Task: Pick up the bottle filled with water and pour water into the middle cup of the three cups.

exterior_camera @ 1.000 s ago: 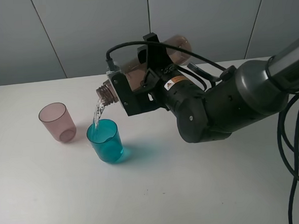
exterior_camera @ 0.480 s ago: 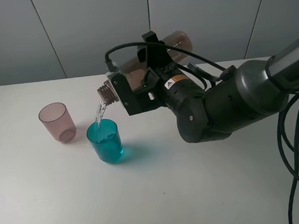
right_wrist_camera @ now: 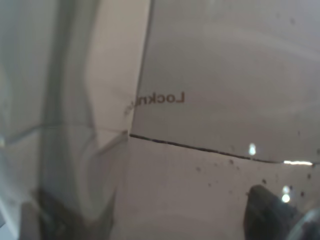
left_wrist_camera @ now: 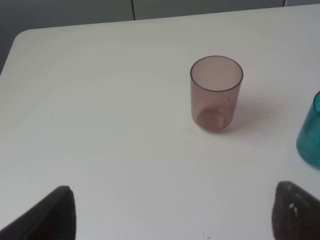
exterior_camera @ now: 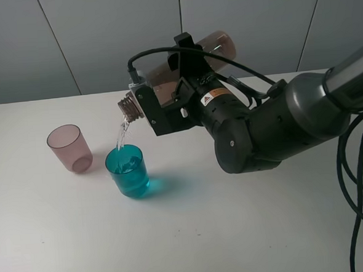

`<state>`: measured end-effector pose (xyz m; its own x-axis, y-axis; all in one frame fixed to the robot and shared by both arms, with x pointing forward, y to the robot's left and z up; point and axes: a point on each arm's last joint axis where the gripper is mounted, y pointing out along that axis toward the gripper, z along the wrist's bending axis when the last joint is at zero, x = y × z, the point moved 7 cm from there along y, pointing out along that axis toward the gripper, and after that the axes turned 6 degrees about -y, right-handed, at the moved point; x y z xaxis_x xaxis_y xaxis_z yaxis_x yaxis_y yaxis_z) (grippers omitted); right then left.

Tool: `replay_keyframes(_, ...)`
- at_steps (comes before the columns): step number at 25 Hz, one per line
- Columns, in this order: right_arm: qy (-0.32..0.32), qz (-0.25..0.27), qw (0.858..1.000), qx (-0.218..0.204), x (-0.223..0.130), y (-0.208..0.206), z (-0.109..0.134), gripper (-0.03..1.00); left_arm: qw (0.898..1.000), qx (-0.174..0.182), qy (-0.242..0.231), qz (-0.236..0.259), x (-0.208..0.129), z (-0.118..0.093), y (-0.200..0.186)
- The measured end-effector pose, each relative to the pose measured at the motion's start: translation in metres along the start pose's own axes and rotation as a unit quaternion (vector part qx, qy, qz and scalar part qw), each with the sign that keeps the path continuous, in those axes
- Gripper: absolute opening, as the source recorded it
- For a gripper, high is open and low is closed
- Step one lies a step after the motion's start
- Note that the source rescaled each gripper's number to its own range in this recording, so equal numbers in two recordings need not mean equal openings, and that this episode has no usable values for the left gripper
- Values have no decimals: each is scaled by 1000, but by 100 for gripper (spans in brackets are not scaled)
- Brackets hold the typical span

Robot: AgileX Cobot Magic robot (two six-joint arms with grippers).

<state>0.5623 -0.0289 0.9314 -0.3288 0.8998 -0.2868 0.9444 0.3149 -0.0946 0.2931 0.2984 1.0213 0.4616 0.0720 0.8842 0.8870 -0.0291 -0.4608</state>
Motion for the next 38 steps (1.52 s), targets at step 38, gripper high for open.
replay_keyframes(38,-33,-56,998,-15,18,-1,-4,5,1000,1,2,0,0,0,0)
